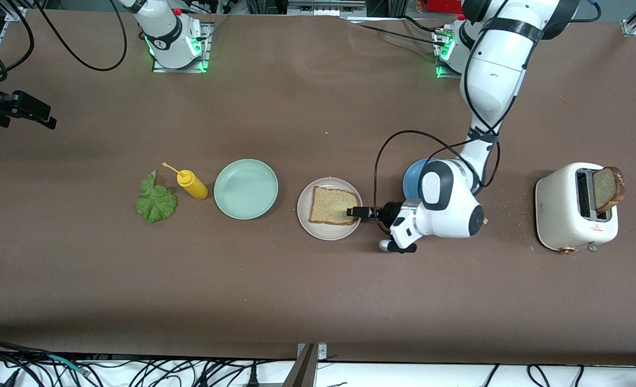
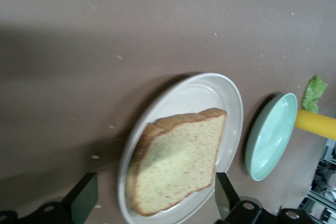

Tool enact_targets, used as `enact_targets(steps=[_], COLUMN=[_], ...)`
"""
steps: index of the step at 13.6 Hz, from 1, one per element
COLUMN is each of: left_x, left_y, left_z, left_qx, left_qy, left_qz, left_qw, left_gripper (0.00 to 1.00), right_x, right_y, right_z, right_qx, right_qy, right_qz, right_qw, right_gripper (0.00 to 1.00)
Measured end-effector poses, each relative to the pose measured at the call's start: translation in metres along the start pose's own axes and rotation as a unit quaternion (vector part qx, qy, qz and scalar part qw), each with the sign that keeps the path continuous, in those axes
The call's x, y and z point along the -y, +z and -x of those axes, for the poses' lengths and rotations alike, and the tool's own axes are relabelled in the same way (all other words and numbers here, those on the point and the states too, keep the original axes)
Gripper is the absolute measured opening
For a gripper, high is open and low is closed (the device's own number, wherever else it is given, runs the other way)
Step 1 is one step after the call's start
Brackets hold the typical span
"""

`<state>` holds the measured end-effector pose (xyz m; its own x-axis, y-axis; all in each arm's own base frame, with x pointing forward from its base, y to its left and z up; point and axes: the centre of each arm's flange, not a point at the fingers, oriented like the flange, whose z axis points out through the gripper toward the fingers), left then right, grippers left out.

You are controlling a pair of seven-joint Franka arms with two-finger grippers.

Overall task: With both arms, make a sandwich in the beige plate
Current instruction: 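Open the left gripper and withdraw it toward the toaster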

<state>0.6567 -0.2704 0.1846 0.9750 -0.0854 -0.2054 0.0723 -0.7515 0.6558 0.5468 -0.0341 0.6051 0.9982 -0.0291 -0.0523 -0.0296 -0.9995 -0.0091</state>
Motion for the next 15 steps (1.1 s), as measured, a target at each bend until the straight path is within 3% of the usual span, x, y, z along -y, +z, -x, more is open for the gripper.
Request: enact_targets(steps=[5,9,15], left_x=[0.008,0.031,0.060], left_y=[-0.069,-0.161,-0.245], left_z=[-0.011,-0.005,0.017], left_qx=[-0.023,-0.017,0.010], left_qy=[0.008,0.018,0.026], left_qz=[-0.077,-0.149,-0.262], left_qw=[0.997,0.989,0.965], left_gripper=[1.00,1.00,1.00], right_x=[0.000,0.003,0.009], right_y=[0.000,0.002,0.036], right_z=[0.000,-0.001,-0.009], right_qx=[0.000,0.003,0.058], right_qy=[0.000,-0.003,-0.017], right_qz=[0.000,0.002,0.000], right_qw=[1.000,1.000,0.998], right_gripper=[1.00,1.00,1.00])
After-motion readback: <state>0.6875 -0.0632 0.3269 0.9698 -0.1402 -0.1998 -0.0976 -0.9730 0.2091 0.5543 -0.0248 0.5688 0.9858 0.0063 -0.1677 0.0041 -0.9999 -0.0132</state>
